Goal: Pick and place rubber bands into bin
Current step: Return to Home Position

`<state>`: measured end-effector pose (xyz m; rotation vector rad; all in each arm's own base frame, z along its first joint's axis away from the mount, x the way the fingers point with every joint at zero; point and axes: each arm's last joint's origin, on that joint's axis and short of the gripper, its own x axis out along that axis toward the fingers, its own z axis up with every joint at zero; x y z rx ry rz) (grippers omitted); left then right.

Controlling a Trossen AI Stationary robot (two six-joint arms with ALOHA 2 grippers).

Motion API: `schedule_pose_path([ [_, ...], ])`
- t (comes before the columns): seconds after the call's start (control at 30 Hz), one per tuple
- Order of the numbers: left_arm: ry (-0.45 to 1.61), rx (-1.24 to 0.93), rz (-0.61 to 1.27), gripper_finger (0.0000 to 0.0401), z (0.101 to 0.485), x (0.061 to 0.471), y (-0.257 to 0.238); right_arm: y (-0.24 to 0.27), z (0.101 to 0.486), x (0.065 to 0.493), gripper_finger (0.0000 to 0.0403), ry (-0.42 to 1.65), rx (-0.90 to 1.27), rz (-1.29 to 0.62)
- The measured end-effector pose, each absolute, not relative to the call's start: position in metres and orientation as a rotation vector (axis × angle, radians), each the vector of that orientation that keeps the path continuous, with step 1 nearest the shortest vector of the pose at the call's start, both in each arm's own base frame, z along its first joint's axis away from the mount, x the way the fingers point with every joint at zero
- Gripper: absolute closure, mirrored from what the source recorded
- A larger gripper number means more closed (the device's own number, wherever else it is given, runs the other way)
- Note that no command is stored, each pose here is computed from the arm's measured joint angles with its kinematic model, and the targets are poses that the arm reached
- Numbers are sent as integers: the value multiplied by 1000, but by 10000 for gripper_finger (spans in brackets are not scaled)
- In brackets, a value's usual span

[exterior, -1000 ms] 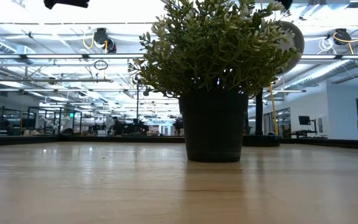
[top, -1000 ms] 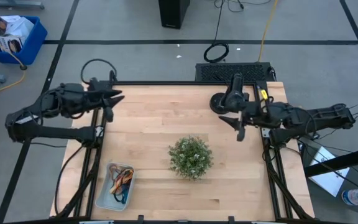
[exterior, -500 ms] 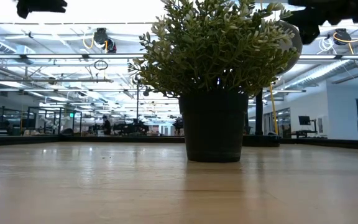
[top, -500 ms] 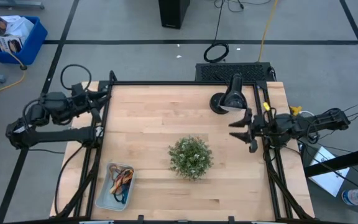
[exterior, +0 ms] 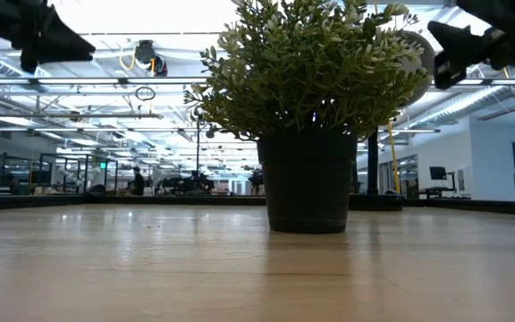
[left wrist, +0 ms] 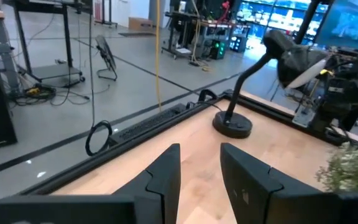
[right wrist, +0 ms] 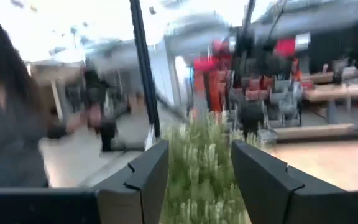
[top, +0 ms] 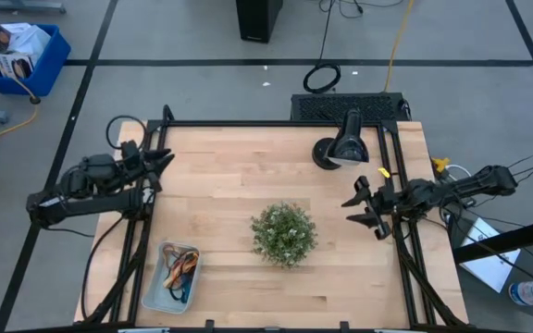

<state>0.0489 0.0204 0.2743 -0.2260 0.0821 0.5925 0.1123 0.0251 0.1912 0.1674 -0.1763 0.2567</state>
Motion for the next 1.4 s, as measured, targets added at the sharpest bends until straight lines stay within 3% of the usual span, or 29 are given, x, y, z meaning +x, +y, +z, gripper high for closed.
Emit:
schedule_pose_path([
  [0.1,75,-225,608,281,260,49,21,25,199,110,234,-274,205,267],
  [0.23,56,-244,642,281,242,48,22,25,195,111,234,-236,203,272],
  [0.5,99,-292,714,281,222,55,24,28,202,102,234,-288,208,461],
  [0.8,93,-295,710,281,223,55,24,17,191,99,234,-218,214,87],
  [1.4,85,-293,734,281,224,54,25,15,180,95,234,-125,134,26],
])
